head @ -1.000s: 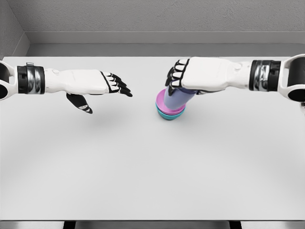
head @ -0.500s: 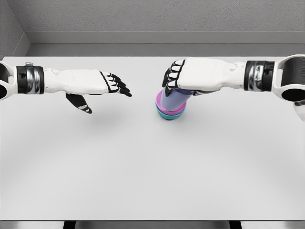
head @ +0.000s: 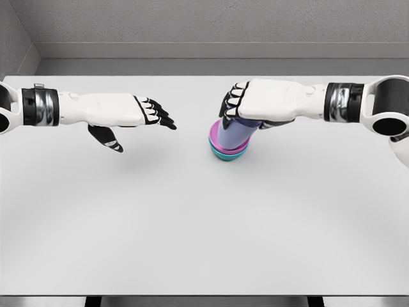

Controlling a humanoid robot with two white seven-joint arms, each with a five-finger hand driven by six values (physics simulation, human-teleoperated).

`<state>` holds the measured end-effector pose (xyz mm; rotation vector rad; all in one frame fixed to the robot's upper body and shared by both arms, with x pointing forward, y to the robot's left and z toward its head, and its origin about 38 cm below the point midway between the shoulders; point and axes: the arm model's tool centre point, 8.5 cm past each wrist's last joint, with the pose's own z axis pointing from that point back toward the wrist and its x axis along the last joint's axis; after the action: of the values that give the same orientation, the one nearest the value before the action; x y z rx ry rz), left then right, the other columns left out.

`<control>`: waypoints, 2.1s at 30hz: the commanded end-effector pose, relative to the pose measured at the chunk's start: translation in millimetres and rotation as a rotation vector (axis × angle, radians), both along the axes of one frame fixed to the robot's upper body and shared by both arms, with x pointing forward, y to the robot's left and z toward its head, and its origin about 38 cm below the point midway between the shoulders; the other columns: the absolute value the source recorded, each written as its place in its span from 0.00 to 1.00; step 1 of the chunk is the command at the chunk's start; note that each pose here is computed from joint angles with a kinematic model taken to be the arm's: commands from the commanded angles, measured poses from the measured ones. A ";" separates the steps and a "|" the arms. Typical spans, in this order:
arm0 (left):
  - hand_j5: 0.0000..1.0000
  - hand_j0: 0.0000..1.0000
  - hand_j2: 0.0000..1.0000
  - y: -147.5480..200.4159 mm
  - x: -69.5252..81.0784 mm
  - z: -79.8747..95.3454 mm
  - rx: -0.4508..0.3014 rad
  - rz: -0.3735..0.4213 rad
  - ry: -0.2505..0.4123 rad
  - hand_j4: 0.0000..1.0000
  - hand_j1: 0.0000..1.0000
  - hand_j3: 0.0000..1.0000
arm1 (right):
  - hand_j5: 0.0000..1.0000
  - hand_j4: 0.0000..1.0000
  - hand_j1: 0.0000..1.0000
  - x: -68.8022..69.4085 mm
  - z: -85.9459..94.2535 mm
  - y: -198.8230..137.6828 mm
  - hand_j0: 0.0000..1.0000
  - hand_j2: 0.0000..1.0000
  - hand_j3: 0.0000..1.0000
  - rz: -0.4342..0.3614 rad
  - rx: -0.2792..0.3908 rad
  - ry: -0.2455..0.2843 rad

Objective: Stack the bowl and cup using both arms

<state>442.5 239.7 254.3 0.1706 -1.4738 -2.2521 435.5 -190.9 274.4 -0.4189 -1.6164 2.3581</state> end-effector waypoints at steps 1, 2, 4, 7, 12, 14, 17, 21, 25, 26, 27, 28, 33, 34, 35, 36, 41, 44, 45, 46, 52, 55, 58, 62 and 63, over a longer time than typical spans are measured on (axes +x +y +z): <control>1.00 1.00 1.00 0.9 0.1 0.7 -0.004 0.004 0.002 1.00 1.00 1.00 | 0.58 0.58 0.58 1.4 -0.4 -1.4 0.58 0.58 0.58 -0.008 0.005 0.007; 1.00 1.00 1.00 1.6 0.1 0.8 -0.004 0.006 0.002 1.00 1.00 1.00 | 0.58 0.58 0.58 1.3 -0.5 -0.8 0.58 0.58 0.58 -0.007 0.006 0.007; 1.00 1.00 1.00 1.6 0.1 0.8 -0.004 0.006 0.002 1.00 1.00 1.00 | 0.58 0.58 0.58 2.5 -2.8 -2.2 0.58 0.58 0.58 -0.013 0.004 0.014; 1.00 1.00 1.00 1.7 0.3 1.3 -0.004 0.006 0.001 1.00 1.00 1.00 | 0.58 0.58 0.58 3.7 -4.6 -3.9 0.58 0.58 0.58 -0.019 0.003 0.020; 1.00 1.00 1.00 1.6 0.1 0.8 -0.004 0.006 0.002 1.00 1.00 1.00 | 0.58 0.58 0.58 5.6 -2.0 1.0 0.58 0.58 0.58 -0.013 0.013 0.015; 1.00 1.00 1.00 1.6 0.1 0.8 -0.004 0.006 0.002 1.00 1.00 1.00 | 0.58 0.58 0.58 5.5 -1.4 4.2 0.58 0.58 0.58 -0.007 0.019 0.014; 1.00 1.00 1.00 0.9 0.1 0.7 -0.004 0.004 0.002 1.00 1.00 1.00 | 0.58 0.58 0.58 7.5 -3.6 5.5 0.58 0.58 0.58 -0.011 0.018 0.017; 1.00 1.00 1.00 1.6 0.1 0.8 -0.004 0.006 0.002 1.00 1.00 1.00 | 0.58 0.58 0.58 11.7 -7.5 2.1 0.58 0.58 0.58 -0.029 0.011 0.024; 1.00 1.00 1.00 1.6 0.1 0.8 -0.004 0.006 0.002 1.00 1.00 1.00 | 0.58 0.58 0.58 12.3 -8.1 0.8 0.58 0.58 0.58 -0.033 0.008 0.025; 1.00 1.00 1.00 1.6 0.1 0.8 -0.004 0.006 0.002 1.00 1.00 1.00 | 0.58 0.58 0.58 12.6 -8.3 0.5 0.58 0.58 0.58 -0.035 0.008 0.026; 1.00 1.00 1.00 1.6 0.1 0.8 -0.004 0.006 0.002 1.00 1.00 1.00 | 0.58 0.58 0.58 12.9 -8.6 0.2 0.58 0.58 0.58 -0.036 0.008 0.027; 1.00 1.00 1.00 1.6 0.1 0.8 -0.004 0.006 0.002 1.00 1.00 1.00 | 0.58 0.58 0.58 13.4 -9.1 -0.4 0.58 0.58 0.58 -0.038 0.008 0.028; 1.00 1.00 1.00 2.4 0.2 1.3 -0.003 0.007 0.001 1.00 1.00 1.00 | 0.58 0.58 0.58 15.8 -13.8 -0.7 0.58 0.58 0.58 -0.046 0.009 0.042; 1.00 1.00 1.00 2.3 0.1 0.8 -0.003 0.007 0.002 1.00 1.00 1.00 | 0.58 0.58 0.58 16.5 -13.6 -0.7 0.58 0.58 0.58 -0.050 -0.002 0.031; 1.00 1.00 1.00 2.4 0.2 1.3 -0.003 0.007 0.001 1.00 1.00 1.00 | 0.58 0.58 0.58 16.6 -14.6 -0.5 0.58 0.58 0.58 -0.050 -0.002 0.033; 1.00 1.00 1.00 2.4 0.2 1.3 -0.003 0.007 0.001 1.00 1.00 1.00 | 0.58 0.58 0.58 16.7 -14.7 -0.5 0.58 0.58 0.58 -0.051 -0.003 0.032; 1.00 1.00 1.00 2.4 0.2 1.3 -0.003 0.007 0.001 1.00 1.00 1.00 | 0.58 0.58 0.58 16.5 -15.6 5.2 0.58 0.58 0.58 -0.041 0.005 0.035; 1.00 1.00 1.00 2.3 0.2 1.4 -0.005 0.007 0.002 1.00 1.00 1.00 | 0.58 0.58 0.58 16.5 -17.5 5.7 0.58 0.58 0.58 -0.042 0.006 0.040; 1.00 1.00 1.00 2.3 0.2 1.4 -0.005 0.007 0.002 1.00 1.00 1.00 | 0.58 0.58 0.58 16.3 -18.2 5.6 0.58 0.58 0.58 -0.042 0.006 0.042; 1.00 1.00 1.00 2.3 0.2 1.4 -0.005 0.007 0.002 1.00 1.00 1.00 | 0.58 0.58 0.58 16.2 -18.9 5.6 0.58 0.58 0.58 -0.042 0.006 0.043; 1.00 1.00 1.00 2.7 0.5 1.2 -0.005 0.009 0.002 1.00 1.00 1.00 | 0.58 0.58 0.58 15.8 -20.3 6.2 0.58 0.58 0.58 -0.040 0.002 0.045; 1.00 1.00 1.00 2.7 0.5 1.2 -0.005 0.009 0.002 1.00 1.00 1.00 | 0.85 0.85 0.85 16.1 -18.9 7.0 0.85 0.85 0.85 -0.039 0.003 0.042; 1.00 1.00 1.00 3.5 0.8 2.5 -0.005 0.010 -0.001 1.00 1.00 1.00 | 1.00 1.00 1.00 15.7 -20.2 6.9 1.00 1.00 1.00 -0.038 0.004 0.046; 1.00 1.00 1.00 4.1 0.7 2.7 -0.005 0.011 0.000 1.00 1.00 1.00 | 1.00 1.00 1.00 16.5 -17.9 2.4 1.00 1.00 1.00 -0.049 0.009 0.042; 1.00 1.00 1.00 4.1 0.7 2.7 -0.005 0.011 0.000 1.00 1.00 1.00 | 1.00 1.00 1.00 21.8 -11.7 -9.1 1.00 1.00 1.00 -0.083 0.024 0.033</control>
<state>443.0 243.4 256.2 0.1790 -1.4707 -2.2472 454.3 -192.8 257.4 -0.4108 -1.5770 2.2952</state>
